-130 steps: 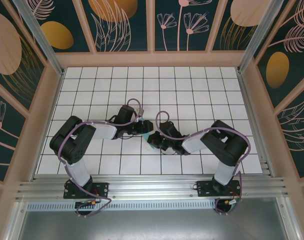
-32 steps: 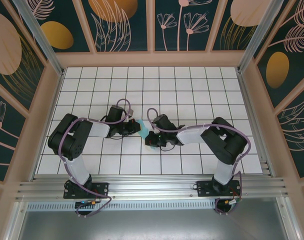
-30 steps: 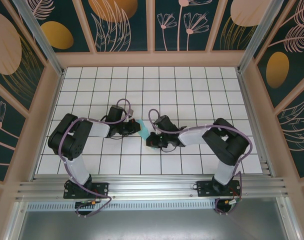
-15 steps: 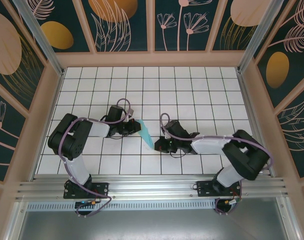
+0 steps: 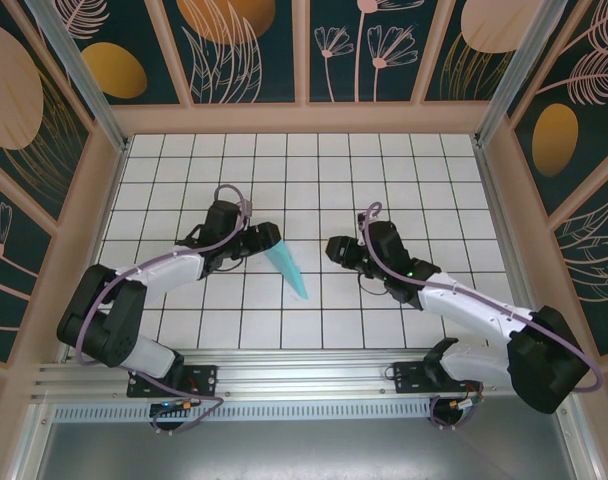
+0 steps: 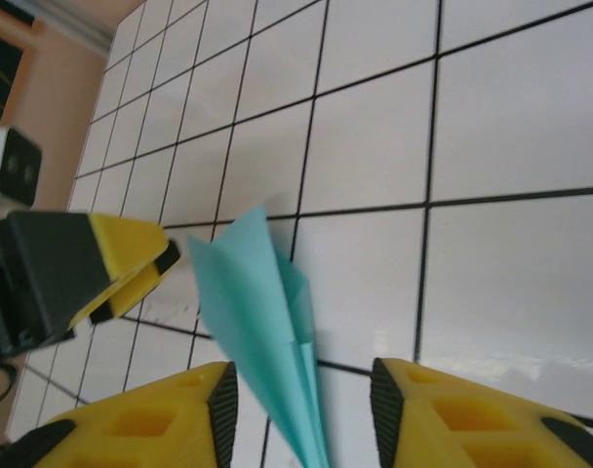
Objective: Fold a paper plane with a square sheet of paper (pick it up from the middle)
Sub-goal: Fold the wing for the fifth time at the center of the table.
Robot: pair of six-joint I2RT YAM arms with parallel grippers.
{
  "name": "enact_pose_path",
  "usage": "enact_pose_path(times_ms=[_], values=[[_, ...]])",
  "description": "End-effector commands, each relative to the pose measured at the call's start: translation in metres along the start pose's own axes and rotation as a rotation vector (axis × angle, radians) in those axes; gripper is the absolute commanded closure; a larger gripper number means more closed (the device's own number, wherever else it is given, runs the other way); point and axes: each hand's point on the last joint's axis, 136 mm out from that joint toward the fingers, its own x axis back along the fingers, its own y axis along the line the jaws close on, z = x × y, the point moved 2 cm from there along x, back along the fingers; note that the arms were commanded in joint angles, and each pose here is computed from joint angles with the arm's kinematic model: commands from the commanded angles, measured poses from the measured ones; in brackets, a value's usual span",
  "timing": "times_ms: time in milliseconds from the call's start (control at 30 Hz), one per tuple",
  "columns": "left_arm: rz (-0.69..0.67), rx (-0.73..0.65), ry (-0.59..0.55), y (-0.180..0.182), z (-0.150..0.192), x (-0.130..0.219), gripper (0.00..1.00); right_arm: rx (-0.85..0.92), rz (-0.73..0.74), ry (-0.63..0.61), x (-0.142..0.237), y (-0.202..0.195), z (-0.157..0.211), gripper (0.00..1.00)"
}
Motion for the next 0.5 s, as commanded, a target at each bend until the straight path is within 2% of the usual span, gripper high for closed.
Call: enact_pose_path(times_ms=[0, 133, 333, 467], values=[[-0.214, 0.032, -0.018, 0.015, 0.010, 0.006, 0.28, -0.004, 0.040, -0.019, -0.002, -0.019, 0.002, 0.53], [-0.314, 0.054, -0.005, 0.016, 0.021, 0.005, 0.27, -0.010, -0.081, 0.030, -0.009, -0.008, 0.013, 0.37], [-0.245, 0.094, 0.024, 0.013, 0.034, -0.006, 0.32, 0.015, -0.191, 0.232, -0.039, 0.008, 0.040, 0.37], [-0.239, 0.093, 0.043, 0.016, 0.039, -0.011, 0.40, 0.025, -0.252, 0.298, -0.053, 0.015, 0.050, 0.38]])
